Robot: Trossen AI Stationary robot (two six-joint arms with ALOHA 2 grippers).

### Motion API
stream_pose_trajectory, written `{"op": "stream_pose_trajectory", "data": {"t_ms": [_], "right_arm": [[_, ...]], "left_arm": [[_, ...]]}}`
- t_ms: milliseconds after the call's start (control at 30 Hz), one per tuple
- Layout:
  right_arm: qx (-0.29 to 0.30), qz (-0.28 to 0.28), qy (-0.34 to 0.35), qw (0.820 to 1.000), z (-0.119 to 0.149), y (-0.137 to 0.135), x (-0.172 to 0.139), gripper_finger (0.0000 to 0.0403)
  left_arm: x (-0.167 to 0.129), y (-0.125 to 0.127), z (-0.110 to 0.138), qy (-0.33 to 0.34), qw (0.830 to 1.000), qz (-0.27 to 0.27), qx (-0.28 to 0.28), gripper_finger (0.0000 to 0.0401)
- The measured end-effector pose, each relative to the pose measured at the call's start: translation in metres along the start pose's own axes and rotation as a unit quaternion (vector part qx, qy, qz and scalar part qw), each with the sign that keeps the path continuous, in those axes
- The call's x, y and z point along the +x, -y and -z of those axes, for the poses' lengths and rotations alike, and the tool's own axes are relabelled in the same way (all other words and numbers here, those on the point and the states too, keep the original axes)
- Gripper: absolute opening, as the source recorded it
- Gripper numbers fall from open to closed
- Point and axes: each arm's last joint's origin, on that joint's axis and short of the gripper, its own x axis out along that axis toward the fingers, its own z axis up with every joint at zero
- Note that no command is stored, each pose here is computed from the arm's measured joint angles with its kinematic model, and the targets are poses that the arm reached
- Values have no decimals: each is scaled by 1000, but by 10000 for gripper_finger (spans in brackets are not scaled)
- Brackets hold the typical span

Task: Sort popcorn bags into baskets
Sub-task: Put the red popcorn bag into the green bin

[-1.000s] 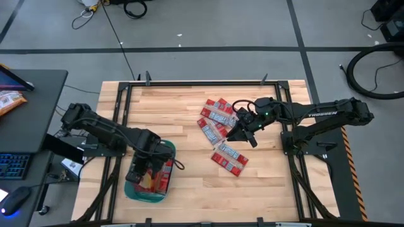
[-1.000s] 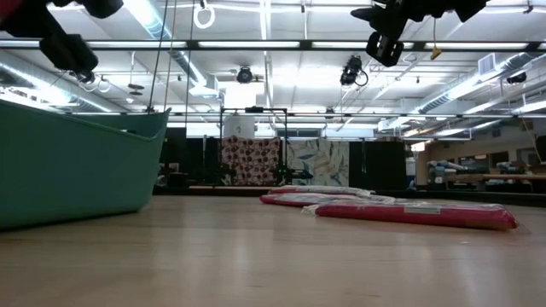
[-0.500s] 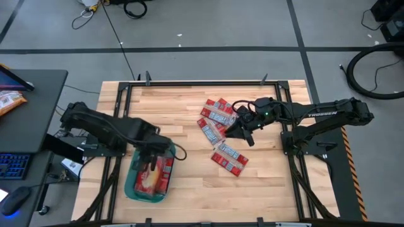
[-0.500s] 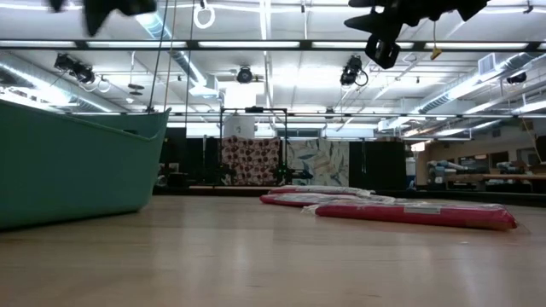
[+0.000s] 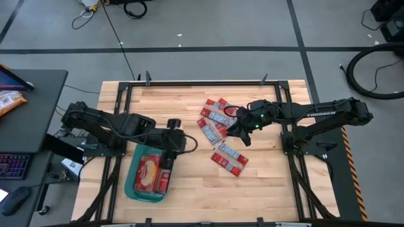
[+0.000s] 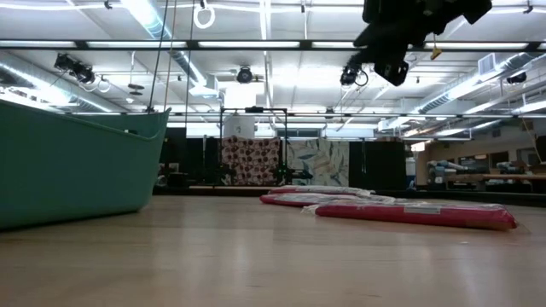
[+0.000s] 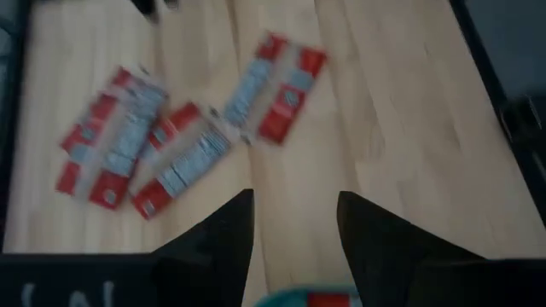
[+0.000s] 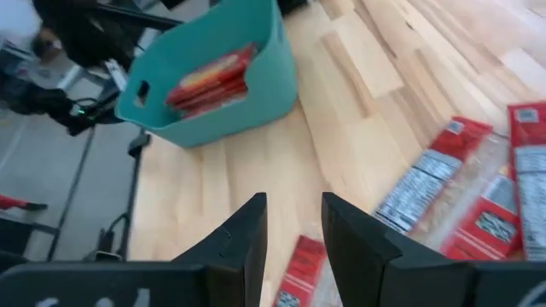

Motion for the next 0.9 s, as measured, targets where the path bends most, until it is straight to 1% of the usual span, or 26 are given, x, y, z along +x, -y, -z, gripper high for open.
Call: {"op": "stream_pose_trajectory", "data": {"t_ms": [67,100,167,233,300,367,433,500,567,667,767,900], "right_arm": [[2,12,-3,1000,1,1,0,118],[4,19,-4,1000,2,2,0,118],[11,34,-14,999,4,5,0,118],[26,45,-27,998,6,9,-1,118],[39,60,-44,996,8,13,-2,118],[46,72,-57,995,11,17,-3,118],[52,83,-68,993,12,20,-5,118],[57,90,-78,991,13,23,-6,118],[59,98,-84,990,14,26,-7,118],[54,104,-87,989,14,29,-8,118],[58,115,-99,987,16,32,-9,118],[66,142,-125,980,21,36,-12,118]], "left_arm": [[2,-3,-3,12,1000,-5,-11,172],[3,-5,-3,11,1000,-7,-26,172],[7,-13,-6,19,997,-8,-71,172],[12,-23,-5,9,992,10,-123,172],[20,-34,-6,4,985,30,-171,172],[27,-43,-4,-12,977,35,-212,172],[33,-54,-3,-25,964,39,-261,172],[44,-64,1,-53,951,54,-300,172],[56,-73,3,-71,944,68,-316,172],[72,-81,6,-91,938,68,-326,172],[91,-85,10,-118,933,67,-333,172],[116,-89,16,-152,922,88,-345,172]]}}
